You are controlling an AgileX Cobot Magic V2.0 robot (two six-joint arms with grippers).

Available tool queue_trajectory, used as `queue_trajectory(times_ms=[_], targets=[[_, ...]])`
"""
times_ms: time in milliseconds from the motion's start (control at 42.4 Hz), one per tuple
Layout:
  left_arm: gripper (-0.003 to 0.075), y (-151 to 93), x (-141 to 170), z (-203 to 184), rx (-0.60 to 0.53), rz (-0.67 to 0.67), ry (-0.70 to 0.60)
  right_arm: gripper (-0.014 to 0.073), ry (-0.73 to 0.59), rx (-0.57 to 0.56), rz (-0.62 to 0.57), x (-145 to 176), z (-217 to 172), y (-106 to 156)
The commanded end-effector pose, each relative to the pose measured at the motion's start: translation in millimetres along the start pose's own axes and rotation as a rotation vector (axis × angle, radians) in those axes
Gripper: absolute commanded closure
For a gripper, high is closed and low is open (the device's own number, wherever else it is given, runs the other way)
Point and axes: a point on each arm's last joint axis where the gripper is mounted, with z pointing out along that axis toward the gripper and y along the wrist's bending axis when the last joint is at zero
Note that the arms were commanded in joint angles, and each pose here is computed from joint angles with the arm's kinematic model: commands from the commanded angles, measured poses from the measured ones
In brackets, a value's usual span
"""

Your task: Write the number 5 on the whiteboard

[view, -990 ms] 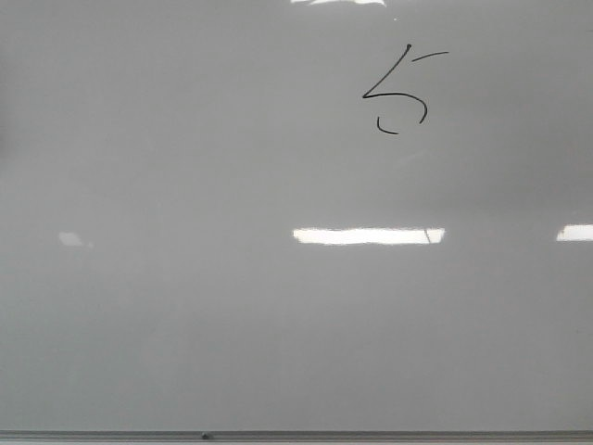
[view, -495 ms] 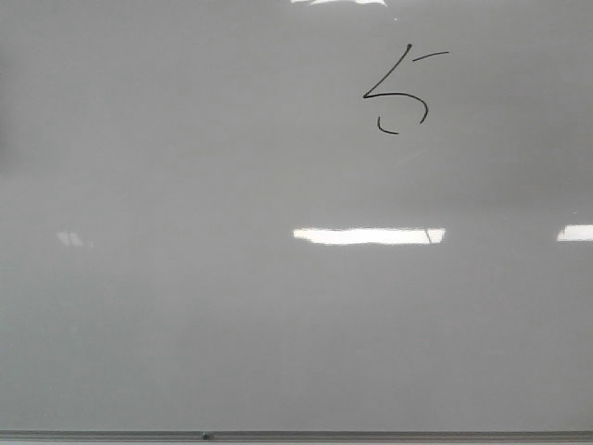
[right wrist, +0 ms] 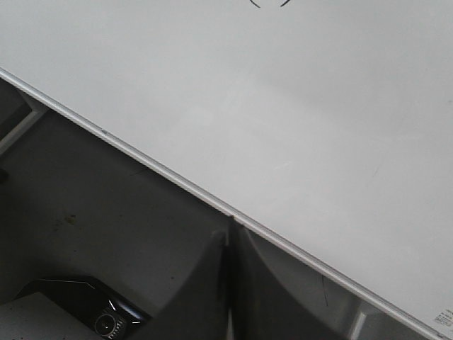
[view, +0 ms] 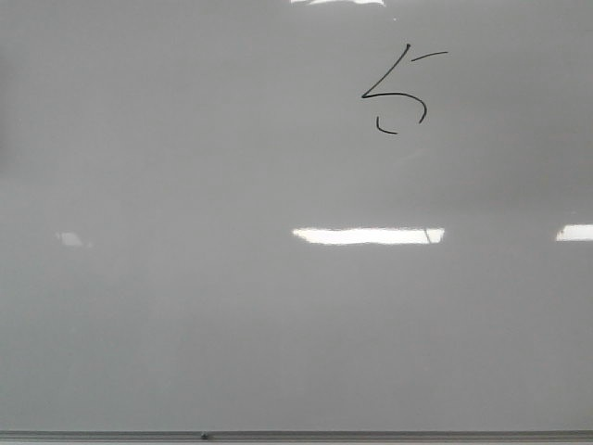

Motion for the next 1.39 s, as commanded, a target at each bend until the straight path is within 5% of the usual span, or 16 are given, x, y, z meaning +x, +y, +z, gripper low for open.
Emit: queue_trajectory(times_ms=[0, 306, 495, 1366], targets=[[0.0741, 3.5, 3.6, -0.7, -0.067, 0.017, -0.187, 0.0664, -0.091, 0.008, -0.001, -11.7, -6.5, -1.8], [0.0741, -3.2, 105.2, 3.9, -0.236, -0.137, -0.447, 0.0664, -0.091, 0.008, -0.001, -11.7, -6.5, -1.8], [0.0741, -8.0, 144.5, 10.4, -0.288, -0.203, -0.479, 0.0664, -0.091, 0.008, -0.001, -11.7, -6.5, -1.8], [0.0741, -7.7, 145.8, 10.4, -0.299, -0.197, -0.526, 0.0664, -0.087, 0.010, -0.001, -11.3, -6.5, -1.9]])
